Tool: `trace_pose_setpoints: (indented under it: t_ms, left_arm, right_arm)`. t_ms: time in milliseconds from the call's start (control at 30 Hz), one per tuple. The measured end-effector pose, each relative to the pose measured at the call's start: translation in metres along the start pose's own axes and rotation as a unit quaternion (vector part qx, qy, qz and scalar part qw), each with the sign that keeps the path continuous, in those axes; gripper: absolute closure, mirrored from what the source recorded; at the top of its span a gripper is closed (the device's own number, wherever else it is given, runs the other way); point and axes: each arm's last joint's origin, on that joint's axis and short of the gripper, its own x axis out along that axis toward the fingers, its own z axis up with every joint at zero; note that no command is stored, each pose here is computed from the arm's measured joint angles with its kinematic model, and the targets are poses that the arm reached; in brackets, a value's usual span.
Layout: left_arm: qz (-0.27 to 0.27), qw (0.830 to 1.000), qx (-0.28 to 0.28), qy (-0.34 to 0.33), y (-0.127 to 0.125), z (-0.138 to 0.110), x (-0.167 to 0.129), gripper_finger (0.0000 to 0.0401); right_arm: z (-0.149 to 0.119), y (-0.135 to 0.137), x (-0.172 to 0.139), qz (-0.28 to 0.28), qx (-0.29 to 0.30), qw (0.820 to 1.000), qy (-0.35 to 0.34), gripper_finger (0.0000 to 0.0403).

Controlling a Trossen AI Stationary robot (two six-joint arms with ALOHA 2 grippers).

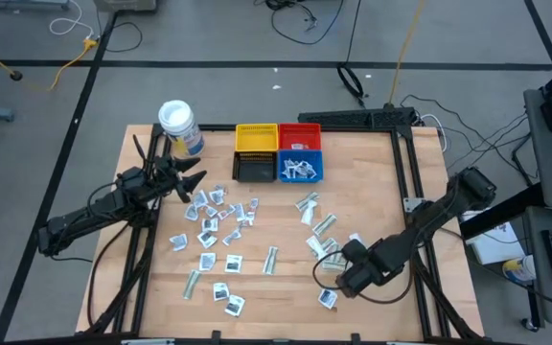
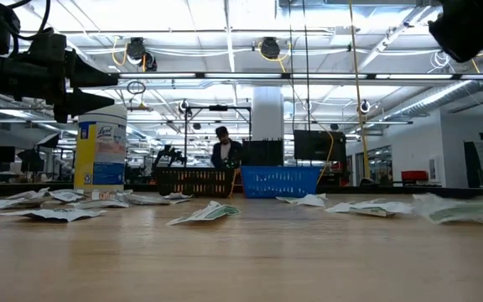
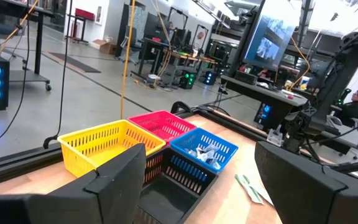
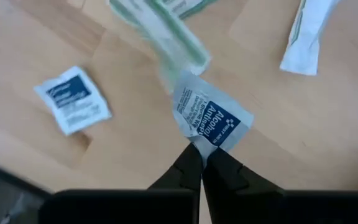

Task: Pick & Place First Aid Supplies
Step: Put the blue alcohol pad into the blue basket

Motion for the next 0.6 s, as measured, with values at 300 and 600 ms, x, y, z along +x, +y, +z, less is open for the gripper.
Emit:
trace_pose_setpoints:
  t_ms: [300, 600]
  left_arm:
    - [0.0, 1.0, 0.0, 0.0, 0.0, 0.0, 0.0, 0.0095]
    - [0.0, 1.0, 0.0, 0.0, 0.0, 0.0, 0.0, 0.0095]
  right_arm:
    - [0.009, -0.007, -0.024, 0.028, -0.048, 0.997, 0.045, 0.0402]
    - [0.037, -0.008, -0.027, 0.037, -0.038, 0.998, 0.04, 0.0403]
